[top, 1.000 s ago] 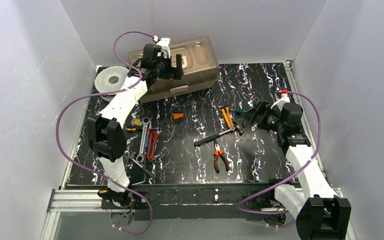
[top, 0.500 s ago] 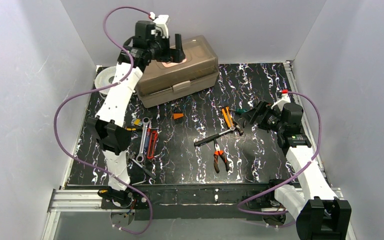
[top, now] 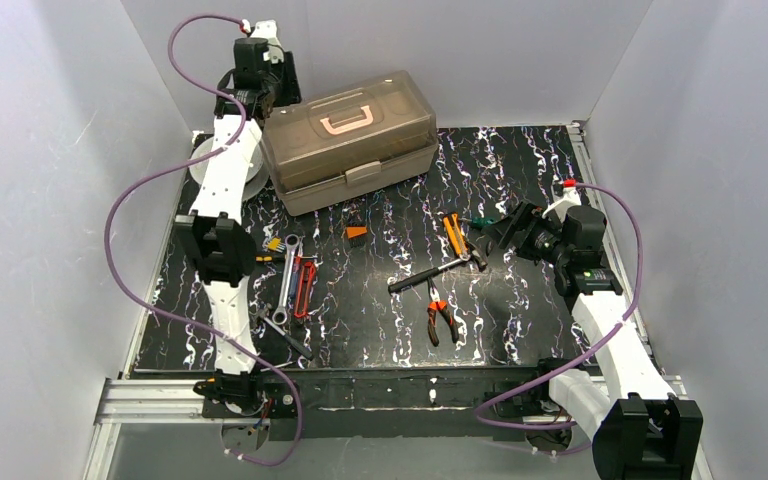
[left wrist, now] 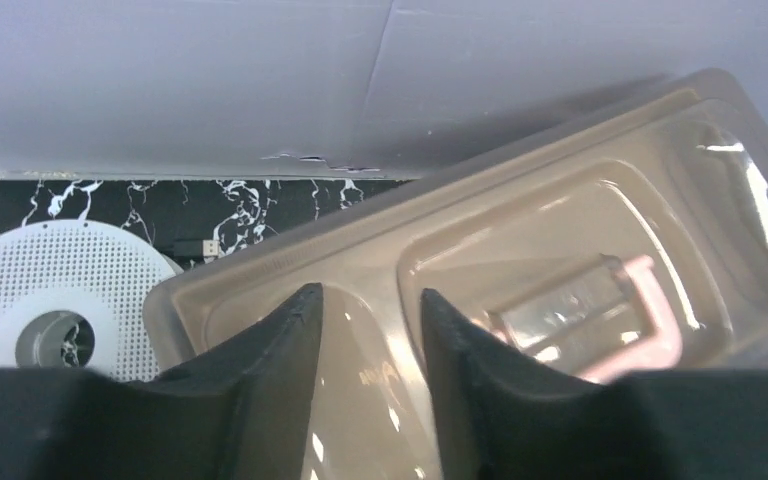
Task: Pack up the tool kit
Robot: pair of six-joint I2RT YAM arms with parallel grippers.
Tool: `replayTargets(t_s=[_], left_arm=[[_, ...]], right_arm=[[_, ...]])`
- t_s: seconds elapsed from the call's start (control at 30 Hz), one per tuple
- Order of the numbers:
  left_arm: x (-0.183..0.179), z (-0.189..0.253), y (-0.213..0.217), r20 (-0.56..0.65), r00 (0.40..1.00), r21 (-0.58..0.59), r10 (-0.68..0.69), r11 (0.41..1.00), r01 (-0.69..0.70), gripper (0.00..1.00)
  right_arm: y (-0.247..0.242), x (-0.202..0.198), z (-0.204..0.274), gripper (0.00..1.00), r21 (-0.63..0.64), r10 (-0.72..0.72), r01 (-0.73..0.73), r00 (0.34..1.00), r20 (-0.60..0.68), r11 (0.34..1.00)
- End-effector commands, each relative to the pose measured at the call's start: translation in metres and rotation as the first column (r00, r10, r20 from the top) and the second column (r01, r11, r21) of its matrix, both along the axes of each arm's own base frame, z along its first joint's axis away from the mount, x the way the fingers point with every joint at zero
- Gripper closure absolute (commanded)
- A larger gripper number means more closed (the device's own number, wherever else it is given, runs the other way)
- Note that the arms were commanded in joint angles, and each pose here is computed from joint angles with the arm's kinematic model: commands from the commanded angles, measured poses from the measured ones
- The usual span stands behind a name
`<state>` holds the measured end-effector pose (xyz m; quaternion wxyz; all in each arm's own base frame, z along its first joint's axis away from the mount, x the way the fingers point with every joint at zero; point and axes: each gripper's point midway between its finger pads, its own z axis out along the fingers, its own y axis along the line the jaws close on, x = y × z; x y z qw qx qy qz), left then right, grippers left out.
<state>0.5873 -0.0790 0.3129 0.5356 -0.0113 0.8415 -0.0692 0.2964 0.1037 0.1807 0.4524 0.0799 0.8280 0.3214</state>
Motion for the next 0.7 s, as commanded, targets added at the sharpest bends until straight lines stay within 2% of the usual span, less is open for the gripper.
replayTargets(t_s=[0.0,0.07,0.17,0.3,0.5,0.57,0.67], left_arm=[[0.025,0.01,0.019,0.073,0.995,-0.053,0.066,0.997,-0.062,0.74],[0.037,0.001,0.026,0.093,0.992,-0.05,0.09,0.995,-0.086,0.99],[0.055,-0.021,0.04,0.09,0.987,-0.026,0.135,0.991,-0.133,1.0],[0.069,-0.058,0.056,0.015,0.986,-0.041,0.169,0.985,-0.168,1.0],[0.055,-0.099,0.053,-0.112,0.984,-0.085,0.14,0.985,-0.15,1.0],[0.044,-0.098,0.036,-0.158,0.986,-0.139,0.06,0.987,-0.082,1.0],[0.008,-0.101,0.005,-0.255,0.961,-0.257,-0.101,0.966,0.034,1.0]], right_arm=[[0.0,0.006,0.014,0.15,-0.018,0.004,-0.003,0.999,0.049,1.0],[-0.002,0.006,0.012,0.15,-0.025,-0.002,0.003,0.999,0.046,1.0],[-0.002,0.008,0.01,0.15,-0.031,-0.006,0.007,0.999,0.04,1.0],[-0.003,0.009,0.006,0.15,-0.033,-0.009,0.01,1.0,0.027,0.999],[-0.003,0.01,0.004,0.15,-0.034,-0.01,0.01,1.0,0.019,0.999],[-0.001,0.009,0.003,0.15,-0.029,-0.004,0.004,1.0,0.017,1.0],[0.003,0.006,0.005,0.15,-0.007,0.018,-0.018,1.0,0.005,1.0]])
